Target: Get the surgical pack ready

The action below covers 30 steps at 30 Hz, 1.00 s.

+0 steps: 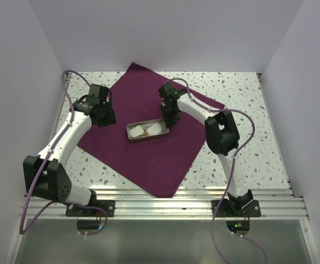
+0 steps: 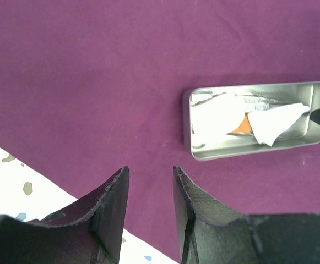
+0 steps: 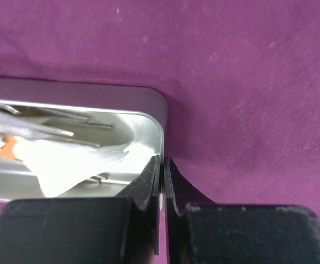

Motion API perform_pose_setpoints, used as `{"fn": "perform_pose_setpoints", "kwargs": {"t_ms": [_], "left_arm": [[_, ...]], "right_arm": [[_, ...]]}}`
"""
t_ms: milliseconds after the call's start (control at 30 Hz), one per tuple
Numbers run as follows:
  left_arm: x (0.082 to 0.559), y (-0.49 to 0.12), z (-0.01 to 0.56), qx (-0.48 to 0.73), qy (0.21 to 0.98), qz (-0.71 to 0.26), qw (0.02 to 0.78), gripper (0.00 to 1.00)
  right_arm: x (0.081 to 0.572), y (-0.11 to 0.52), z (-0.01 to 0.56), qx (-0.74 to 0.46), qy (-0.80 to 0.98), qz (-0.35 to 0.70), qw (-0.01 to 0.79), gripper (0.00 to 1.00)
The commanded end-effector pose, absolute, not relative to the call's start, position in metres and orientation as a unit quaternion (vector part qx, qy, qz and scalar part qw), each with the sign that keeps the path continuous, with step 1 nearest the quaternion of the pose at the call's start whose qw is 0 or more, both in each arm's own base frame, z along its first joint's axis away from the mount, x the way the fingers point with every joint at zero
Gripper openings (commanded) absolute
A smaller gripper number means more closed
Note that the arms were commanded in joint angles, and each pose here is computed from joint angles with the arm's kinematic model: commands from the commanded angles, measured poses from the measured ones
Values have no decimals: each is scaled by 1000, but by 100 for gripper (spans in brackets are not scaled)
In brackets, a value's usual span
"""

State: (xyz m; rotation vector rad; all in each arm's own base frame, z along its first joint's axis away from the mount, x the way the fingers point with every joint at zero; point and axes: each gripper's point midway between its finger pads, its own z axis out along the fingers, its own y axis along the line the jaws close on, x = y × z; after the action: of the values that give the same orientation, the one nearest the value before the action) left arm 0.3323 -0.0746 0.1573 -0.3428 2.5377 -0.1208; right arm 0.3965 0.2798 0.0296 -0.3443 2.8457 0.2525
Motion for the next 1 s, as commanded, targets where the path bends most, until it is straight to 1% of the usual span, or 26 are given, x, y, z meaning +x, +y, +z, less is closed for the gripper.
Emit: {"fn": "perform_pose_setpoints", "kwargs": {"t_ms": [0, 233, 500, 933, 967], "left_arm": [[338, -78, 174, -128, 943, -57, 303, 41], [334, -81, 169, -121, 944, -65, 299, 41], [337, -86, 169, -108, 945, -77, 300, 42], [331, -89, 169, -101, 945, -90, 299, 43], [331, -89, 169, -101, 945, -90, 299, 43]], "right_arm": [[413, 287, 41, -121, 976, 90, 157, 0], [425, 290, 47, -135, 973, 80, 169, 0], [425, 298, 43, -140, 973, 80, 165, 0], [433, 295, 39, -144, 973, 38, 176, 0], [433, 296, 40, -144, 973, 40, 178, 2]]}}
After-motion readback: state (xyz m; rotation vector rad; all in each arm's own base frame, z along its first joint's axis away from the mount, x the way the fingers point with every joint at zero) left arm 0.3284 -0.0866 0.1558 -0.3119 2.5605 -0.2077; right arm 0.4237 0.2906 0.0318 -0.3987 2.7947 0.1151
